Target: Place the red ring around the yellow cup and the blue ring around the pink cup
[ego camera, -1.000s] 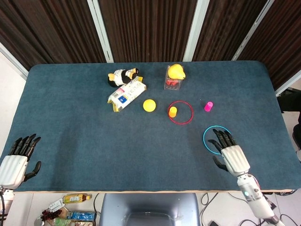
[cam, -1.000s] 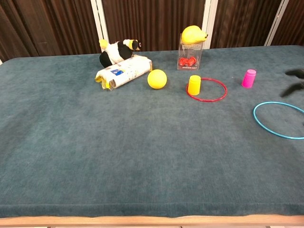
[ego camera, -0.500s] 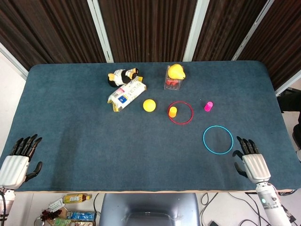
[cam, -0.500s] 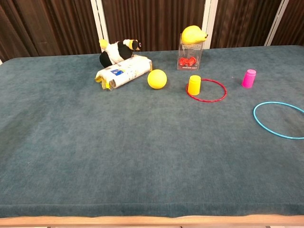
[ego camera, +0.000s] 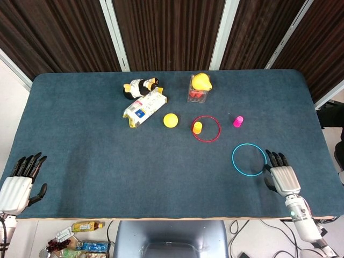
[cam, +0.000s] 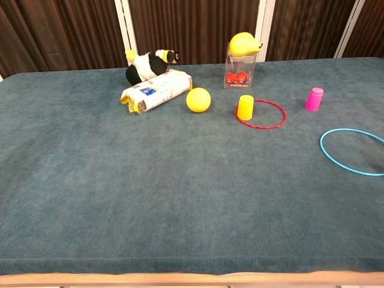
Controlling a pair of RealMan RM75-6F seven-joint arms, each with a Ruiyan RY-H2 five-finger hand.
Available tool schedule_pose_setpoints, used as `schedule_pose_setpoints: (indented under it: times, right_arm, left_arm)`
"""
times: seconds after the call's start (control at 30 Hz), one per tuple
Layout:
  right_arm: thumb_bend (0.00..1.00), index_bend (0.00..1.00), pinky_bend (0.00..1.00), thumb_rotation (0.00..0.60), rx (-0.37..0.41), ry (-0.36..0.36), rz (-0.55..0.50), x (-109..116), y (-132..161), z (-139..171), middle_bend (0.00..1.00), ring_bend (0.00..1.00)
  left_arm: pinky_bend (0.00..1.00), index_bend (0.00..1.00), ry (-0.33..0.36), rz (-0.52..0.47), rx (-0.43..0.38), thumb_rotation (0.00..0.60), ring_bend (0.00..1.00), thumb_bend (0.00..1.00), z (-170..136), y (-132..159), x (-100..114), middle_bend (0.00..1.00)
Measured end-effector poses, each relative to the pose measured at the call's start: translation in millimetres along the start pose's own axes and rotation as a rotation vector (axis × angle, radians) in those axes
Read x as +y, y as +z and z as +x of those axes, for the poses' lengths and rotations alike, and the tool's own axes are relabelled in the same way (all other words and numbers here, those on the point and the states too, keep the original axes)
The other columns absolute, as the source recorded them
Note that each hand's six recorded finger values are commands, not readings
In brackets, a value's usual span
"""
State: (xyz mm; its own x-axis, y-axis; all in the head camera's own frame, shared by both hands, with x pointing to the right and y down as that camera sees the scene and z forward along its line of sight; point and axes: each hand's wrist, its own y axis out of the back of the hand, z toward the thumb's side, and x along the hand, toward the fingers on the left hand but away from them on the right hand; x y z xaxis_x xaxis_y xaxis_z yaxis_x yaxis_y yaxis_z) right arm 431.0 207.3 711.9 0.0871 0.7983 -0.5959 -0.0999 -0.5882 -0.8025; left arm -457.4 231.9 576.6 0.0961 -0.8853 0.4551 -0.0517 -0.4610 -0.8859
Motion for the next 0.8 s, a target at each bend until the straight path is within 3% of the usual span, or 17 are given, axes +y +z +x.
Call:
schedule_pose_setpoints:
  times: [0.8]
  right_arm:
    - [0.49, 0.64, 0.0, 0.6, 0.064, -0.002, -0.036, -5.6, 26.5, -18.1, 0.08, 0.0]
  left_arm:
    - [0.06, 0.0, -0.002, -0.003, 0.0, 0.6, 0.0, 0.43, -0.5, -0.4, 0.6, 0.0]
